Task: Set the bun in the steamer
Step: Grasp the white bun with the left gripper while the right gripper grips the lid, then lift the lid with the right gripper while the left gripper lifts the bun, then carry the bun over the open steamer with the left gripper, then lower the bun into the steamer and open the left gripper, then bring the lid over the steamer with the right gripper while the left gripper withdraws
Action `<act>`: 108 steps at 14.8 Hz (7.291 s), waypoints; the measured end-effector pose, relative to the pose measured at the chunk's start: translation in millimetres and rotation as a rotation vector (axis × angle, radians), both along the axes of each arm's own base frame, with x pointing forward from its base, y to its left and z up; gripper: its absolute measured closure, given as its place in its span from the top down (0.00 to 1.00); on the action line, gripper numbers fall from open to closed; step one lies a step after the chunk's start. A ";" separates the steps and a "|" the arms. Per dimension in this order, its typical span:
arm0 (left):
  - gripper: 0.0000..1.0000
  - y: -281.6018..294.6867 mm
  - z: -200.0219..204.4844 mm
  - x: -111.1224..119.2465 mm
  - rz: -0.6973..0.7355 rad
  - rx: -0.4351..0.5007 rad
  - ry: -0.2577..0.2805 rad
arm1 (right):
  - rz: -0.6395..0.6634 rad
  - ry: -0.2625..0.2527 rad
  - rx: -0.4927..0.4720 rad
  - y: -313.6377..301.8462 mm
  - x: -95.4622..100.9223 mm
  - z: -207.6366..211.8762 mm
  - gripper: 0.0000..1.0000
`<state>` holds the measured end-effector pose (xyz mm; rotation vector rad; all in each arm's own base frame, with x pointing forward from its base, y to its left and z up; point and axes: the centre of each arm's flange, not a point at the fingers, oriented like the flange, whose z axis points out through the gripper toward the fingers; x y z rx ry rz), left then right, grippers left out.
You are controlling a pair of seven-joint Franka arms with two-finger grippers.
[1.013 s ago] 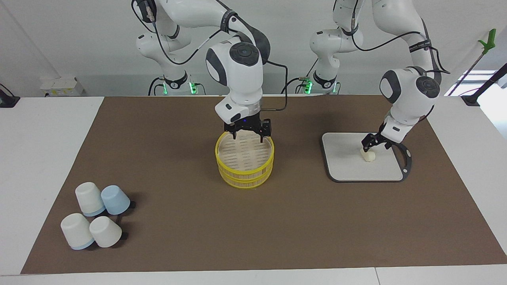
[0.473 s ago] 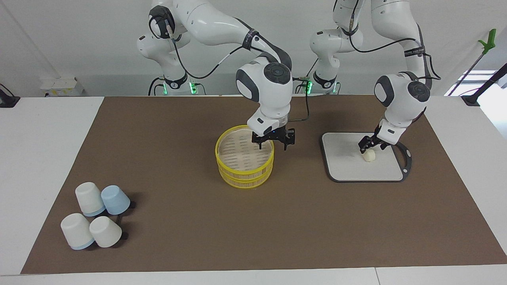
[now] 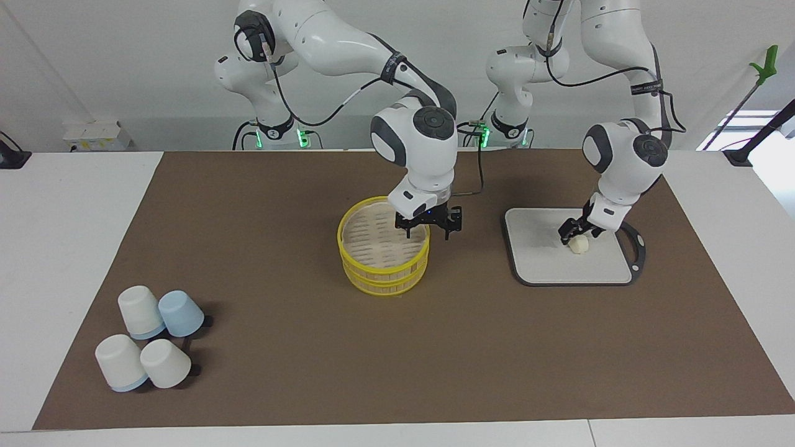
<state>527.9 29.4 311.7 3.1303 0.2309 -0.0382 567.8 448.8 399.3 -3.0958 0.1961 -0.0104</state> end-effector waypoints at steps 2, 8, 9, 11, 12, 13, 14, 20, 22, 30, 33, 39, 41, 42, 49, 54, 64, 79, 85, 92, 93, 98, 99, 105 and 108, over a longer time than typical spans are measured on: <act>0.92 0.0 0.0 0.0 0.003 0.000 0.000 | 0.001 0.002 -0.002 0.6 -1.0 -1.2 0.81; 0.71 -0.8 0.0 0.1 0.003 0.000 0.000 | 0.041 0.001 -0.002 5.2 -5.3 -5.3 0.10; 0.59 -0.9 0.0 0.1 0.003 0.000 0.000 | 0.047 0.005 -0.004 7.4 -7.8 -5.8 0.09; 0.51 -1.1 0.0 0.1 0.003 0.000 0.000 | 0.059 0.013 -0.012 7.9 -9.5 -4.0 0.09; 0.51 -1.2 0.0 0.1 0.003 0.000 0.000 | 0.060 0.015 -0.014 7.8 -9.3 0.2 0.09; 0.44 -1.2 0.0 0.1 0.003 0.000 0.000 | 0.057 0.017 -0.019 5.8 -8.2 7.4 0.09; 0.40 -1.2 0.0 0.1 0.003 0.000 0.000 | 0.052 0.016 -0.022 1.8 -5.8 16.9 0.09; 0.39 -2.5 13.8 7.9 -0.001 -0.001 0.015 | 0.016 -0.037 0.009 -36.0 15.5 86.9 0.09; 0.40 -12.5 35.2 18.2 -0.012 -0.003 0.039 | 0.050 -0.040 0.004 -61.6 28.2 95.9 0.09; 0.39 -163.0 120.1 36.6 0.165 -0.056 0.028 | 0.146 -0.008 -0.025 -166.2 66.0 119.6 0.09; 0.39 -237.2 141.0 25.1 0.240 -0.080 0.010 | 0.146 -0.007 -0.025 -166.5 65.9 119.5 0.09; 0.39 -375.5 171.2 -8.6 0.254 -0.118 -0.007 | 0.219 -0.007 -0.028 -212.2 84.1 118.4 0.09; 0.39 -407.3 161.6 -20.6 0.229 -0.111 0.005 | 0.223 -0.007 -0.029 -233.2 91.3 118.0 0.09; 0.39 -422.8 154.1 -25.2 0.213 -0.105 0.013 | 0.217 -0.005 -0.029 -240.7 93.6 117.4 0.09; 0.39 -505.3 83.4 -17.4 0.142 -0.060 0.058 | 0.231 0.016 -0.032 -299.7 107.8 107.0 0.09; 0.39 -506.4 62.2 -13.3 0.138 -0.038 0.056 | 0.224 0.040 -0.033 -311.8 107.4 96.2 0.09; 0.40 -504.5 25.8 -17.7 0.141 -0.038 0.050 | 0.220 0.048 -0.033 -318.1 105.1 94.0 0.09; 1.00 -457.3 95.9 15.6 0.219 -0.050 0.023 | 0.244 0.058 -0.021 -311.1 98.0 87.9 0.09; 1.00 -336.5 198.6 43.4 0.300 -0.045 0.028 | 0.171 0.061 -0.022 -279.1 89.0 89.4 0.09; 1.00 -183.6 254.0 50.0 0.098 -0.021 0.101 | -0.051 0.016 -0.008 -138.7 35.9 82.6 0.09; 1.00 -165.5 256.3 49.1 0.051 -0.024 0.117 | -0.077 0.005 -0.001 -125.2 29.1 81.3 0.09; 1.00 -90.5 258.3 38.4 -0.098 -0.053 0.168 | -0.104 0.003 0.029 -55.1 -3.2 59.5 0.09; 1.00 -81.0 255.7 33.2 -0.109 -0.058 0.177 | -0.093 0.011 0.026 -43.7 -6.5 46.7 0.09; 1.00 -46.6 241.2 9.1 -0.188 -0.087 0.217 | -0.074 0.023 0.027 -19.2 -3.2 2.2 0.09; 1.00 -44.8 244.1 1.8 -0.200 -0.088 0.208 | -0.060 0.010 0.039 -8.0 -5.0 0.2 0.09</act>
